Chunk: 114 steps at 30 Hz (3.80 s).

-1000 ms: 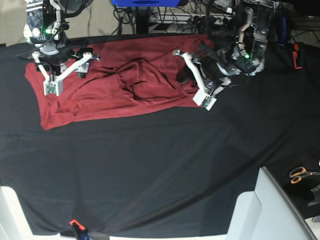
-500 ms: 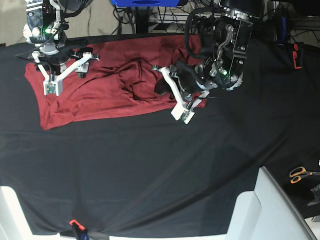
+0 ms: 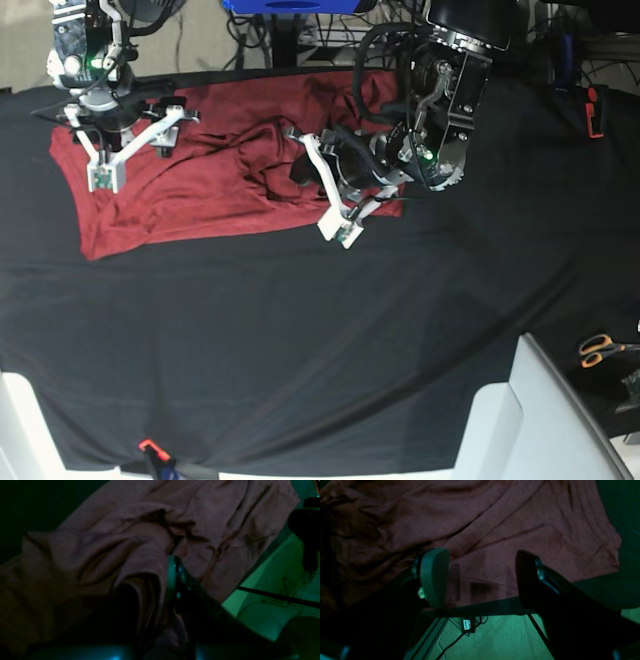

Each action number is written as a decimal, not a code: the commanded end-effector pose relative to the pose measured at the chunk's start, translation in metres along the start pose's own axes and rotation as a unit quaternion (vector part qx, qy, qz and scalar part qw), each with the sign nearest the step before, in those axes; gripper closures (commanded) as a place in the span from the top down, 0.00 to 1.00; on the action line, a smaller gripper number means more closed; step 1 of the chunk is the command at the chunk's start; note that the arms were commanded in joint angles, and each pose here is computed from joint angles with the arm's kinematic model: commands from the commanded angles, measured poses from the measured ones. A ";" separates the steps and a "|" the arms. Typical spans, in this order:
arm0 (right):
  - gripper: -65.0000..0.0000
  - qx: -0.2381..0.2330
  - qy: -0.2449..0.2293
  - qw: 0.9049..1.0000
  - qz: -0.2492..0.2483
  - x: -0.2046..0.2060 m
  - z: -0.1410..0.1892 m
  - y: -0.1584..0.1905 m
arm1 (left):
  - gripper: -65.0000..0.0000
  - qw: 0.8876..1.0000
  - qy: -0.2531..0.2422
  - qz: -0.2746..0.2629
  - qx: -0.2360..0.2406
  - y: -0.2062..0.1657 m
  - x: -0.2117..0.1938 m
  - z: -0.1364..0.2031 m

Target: Fold the T-shirt properly

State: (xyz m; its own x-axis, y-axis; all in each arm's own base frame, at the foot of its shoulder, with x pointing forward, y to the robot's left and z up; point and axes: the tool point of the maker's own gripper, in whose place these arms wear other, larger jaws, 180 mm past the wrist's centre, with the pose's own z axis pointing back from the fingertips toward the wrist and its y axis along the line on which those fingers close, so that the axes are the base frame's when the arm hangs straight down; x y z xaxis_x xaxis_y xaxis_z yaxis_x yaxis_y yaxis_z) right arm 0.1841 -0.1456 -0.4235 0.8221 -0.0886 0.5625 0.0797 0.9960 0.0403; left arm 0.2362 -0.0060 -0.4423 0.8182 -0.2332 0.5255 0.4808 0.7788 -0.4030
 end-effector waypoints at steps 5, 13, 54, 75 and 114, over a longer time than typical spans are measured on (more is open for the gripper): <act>0.61 -0.001 -0.019 1.000 0.002 0.010 0.002 -0.001 | 0.00 1.000 -0.026 -0.002 -0.017 -0.011 0.018 0.000; 0.61 -0.001 -0.018 1.000 0.002 0.010 0.002 -0.001 | 0.00 1.000 -0.014 0.005 -0.019 -0.006 0.020 -0.008; 0.61 0.052 -0.034 0.994 0.087 0.019 0.010 0.022 | 0.81 0.993 -0.105 -0.050 0.003 -0.013 0.114 0.043; 0.00 0.203 0.082 0.931 0.292 0.032 0.021 0.250 | 0.00 0.890 -0.055 0.187 0.412 0.252 -0.154 0.354; 0.00 0.033 0.177 0.984 0.017 -0.019 -0.026 0.150 | 0.00 0.918 -0.033 0.181 0.352 0.251 -0.145 0.301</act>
State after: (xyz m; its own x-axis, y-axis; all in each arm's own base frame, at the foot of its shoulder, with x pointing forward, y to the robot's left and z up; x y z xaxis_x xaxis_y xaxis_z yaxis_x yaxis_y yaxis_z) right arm 0.1875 -0.0013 -0.4577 0.9755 -0.0344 0.2175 0.0213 0.9978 0.0623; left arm 0.1324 0.3906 -0.4075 0.8717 0.1554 0.4647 -0.1725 0.9850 -0.0057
